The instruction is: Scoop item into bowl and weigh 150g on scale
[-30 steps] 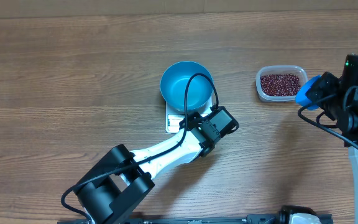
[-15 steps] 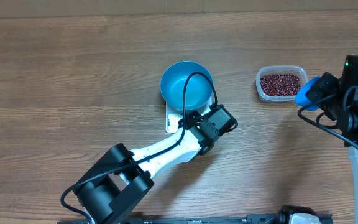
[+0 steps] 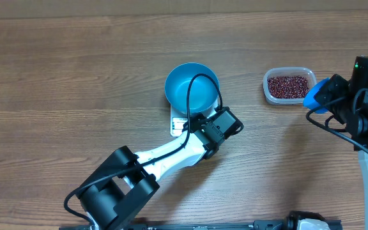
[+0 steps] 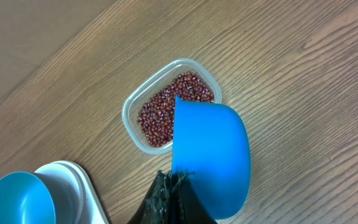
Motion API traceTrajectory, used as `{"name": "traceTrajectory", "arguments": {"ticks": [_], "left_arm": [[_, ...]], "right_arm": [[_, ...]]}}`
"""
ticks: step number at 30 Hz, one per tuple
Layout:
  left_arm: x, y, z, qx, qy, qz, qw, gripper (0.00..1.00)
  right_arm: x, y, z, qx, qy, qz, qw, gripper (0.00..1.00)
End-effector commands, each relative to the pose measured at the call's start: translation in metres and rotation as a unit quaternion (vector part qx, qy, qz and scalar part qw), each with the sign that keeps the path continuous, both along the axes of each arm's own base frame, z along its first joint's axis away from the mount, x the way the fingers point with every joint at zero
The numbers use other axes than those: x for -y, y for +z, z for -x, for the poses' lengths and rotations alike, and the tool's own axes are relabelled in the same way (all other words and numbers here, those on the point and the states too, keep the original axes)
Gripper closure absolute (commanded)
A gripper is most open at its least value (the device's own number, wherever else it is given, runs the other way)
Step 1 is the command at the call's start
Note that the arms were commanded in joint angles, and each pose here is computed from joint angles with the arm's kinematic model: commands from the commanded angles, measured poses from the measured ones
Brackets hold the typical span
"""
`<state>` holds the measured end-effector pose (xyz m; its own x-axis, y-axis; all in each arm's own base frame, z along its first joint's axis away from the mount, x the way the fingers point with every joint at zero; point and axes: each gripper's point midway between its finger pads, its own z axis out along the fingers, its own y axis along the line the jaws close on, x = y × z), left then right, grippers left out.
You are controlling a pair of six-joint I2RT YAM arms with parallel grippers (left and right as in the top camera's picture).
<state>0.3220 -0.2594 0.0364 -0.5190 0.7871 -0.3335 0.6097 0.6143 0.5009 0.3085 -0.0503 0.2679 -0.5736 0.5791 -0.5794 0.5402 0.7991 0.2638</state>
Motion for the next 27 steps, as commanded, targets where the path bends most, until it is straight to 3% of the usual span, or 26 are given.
{"name": "traceTrajectory", "arguments": {"ticks": [1,27], "left_arm": [[-0.0041,-0.0121,0.0014,-0.011,0.008,-0.004,1.000,0.96],[-0.0008,-0.0135,-0.0020,-0.009,0.009,0.007,1.000,0.96]], "right_arm": [[0.0040,0.0147,-0.0005,0.020,-0.005,0.011,1.000,0.96],[0.0038,0.0130,0.0014,0.015,-0.005,0.010,1.000,0.96]]}}
